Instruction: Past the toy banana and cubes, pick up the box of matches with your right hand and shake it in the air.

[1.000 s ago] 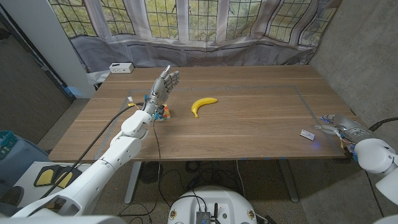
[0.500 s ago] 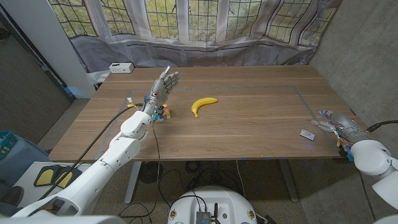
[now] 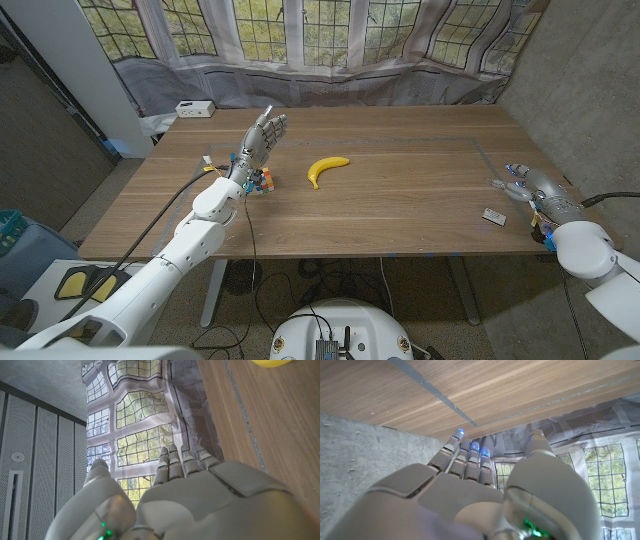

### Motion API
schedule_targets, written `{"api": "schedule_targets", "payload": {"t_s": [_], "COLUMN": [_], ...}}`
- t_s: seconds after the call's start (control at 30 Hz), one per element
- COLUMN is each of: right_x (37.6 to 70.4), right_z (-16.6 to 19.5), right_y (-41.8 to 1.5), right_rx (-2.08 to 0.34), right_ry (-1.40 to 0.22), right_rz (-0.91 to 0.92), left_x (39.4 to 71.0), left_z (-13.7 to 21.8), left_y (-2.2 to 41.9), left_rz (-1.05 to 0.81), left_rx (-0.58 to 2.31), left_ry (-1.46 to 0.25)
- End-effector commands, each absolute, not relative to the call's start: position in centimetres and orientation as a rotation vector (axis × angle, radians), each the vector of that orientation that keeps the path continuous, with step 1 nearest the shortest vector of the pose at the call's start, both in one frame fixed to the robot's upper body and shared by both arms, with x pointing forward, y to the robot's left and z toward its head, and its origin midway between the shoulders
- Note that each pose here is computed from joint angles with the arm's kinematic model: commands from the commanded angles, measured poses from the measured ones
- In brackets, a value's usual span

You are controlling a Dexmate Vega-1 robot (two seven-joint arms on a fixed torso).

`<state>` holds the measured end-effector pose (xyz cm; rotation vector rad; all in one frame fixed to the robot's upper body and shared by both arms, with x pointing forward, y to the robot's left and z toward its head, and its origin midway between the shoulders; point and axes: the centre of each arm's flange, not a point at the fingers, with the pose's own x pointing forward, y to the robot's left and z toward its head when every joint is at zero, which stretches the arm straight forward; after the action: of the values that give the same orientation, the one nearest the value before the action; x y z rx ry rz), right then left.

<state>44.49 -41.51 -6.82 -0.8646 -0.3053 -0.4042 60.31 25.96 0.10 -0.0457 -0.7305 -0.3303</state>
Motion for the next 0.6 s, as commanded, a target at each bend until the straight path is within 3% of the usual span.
{"api": "schedule_targets", "payload": {"t_s": [0.03,0.6], "right_x": [46.3,49.1], "right_z": [-5.1,-3.8], "right_y": [-39.6,-37.6], "right_rx": [-0.795,-0.680], "right_ry": [-0.431,-0.545], "right_rz": [-0.396,-0.345], "left_x": [60.7,61.0], "left_z": [0.4,0.4], "left_y": [25.9,26.3], "left_rz": [-0.342,-0.337], "left_rx": [-0.044,-0.060], "left_ry": [-0.733,-0.731]}}
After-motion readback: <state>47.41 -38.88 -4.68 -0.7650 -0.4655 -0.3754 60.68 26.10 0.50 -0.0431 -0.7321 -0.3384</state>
